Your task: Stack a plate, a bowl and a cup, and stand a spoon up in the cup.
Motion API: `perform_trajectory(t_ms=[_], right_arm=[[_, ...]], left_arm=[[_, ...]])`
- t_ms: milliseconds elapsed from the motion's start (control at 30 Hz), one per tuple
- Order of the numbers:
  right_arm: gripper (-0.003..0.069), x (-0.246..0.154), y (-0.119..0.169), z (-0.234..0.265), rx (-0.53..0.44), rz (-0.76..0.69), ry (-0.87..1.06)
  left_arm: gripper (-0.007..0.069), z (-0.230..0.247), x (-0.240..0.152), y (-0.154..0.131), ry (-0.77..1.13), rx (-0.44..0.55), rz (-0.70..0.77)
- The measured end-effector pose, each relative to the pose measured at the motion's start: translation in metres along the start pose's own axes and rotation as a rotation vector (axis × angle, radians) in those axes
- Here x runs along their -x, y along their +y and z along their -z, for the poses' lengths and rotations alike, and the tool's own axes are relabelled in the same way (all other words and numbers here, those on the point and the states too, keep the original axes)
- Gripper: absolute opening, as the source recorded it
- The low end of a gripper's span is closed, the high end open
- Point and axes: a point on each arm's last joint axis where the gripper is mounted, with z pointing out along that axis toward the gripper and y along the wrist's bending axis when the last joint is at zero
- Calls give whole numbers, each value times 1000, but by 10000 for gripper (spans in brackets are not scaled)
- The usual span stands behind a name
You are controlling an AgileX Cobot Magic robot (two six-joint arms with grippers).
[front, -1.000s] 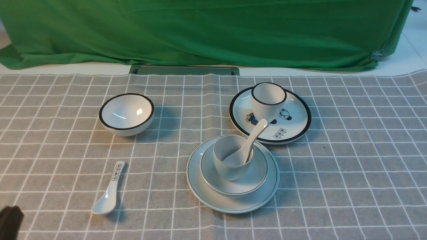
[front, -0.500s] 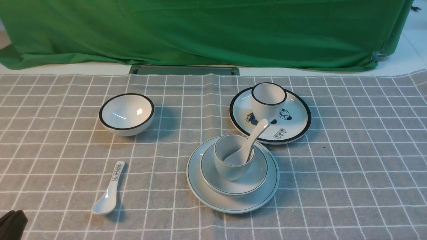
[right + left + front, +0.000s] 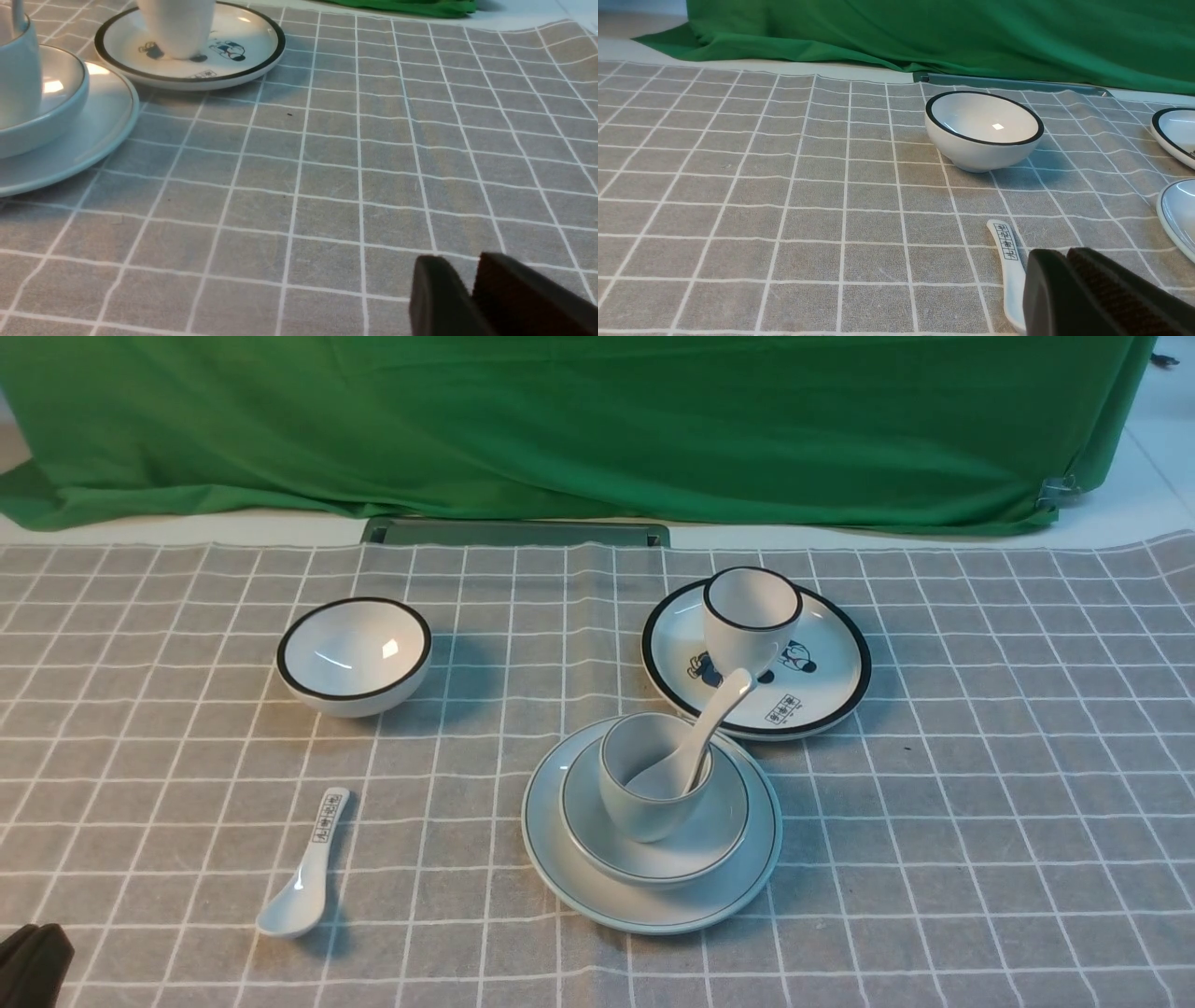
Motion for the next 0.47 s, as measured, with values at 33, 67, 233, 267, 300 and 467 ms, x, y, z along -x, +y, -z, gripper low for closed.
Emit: perform_trajectory(t_ms=[33, 67, 233, 267, 300, 467], right_arm=[[174, 0, 0, 0, 0, 0, 0], [177, 0, 0, 0, 0, 0, 0], [189, 0, 0, 0, 0, 0, 0], [192, 0, 0, 0, 0, 0, 0], [197, 0, 0, 0, 0, 0, 0], [211, 0, 0, 0, 0, 0, 0]], left_arm=[[13, 0, 0, 0, 0, 0, 0], [13, 0, 0, 0, 0, 0, 0], [13, 0, 0, 0, 0, 0, -4], [13, 0, 0, 0, 0, 0, -4], [13, 0, 0, 0, 0, 0, -4], [13, 0, 0, 0, 0, 0, -4]])
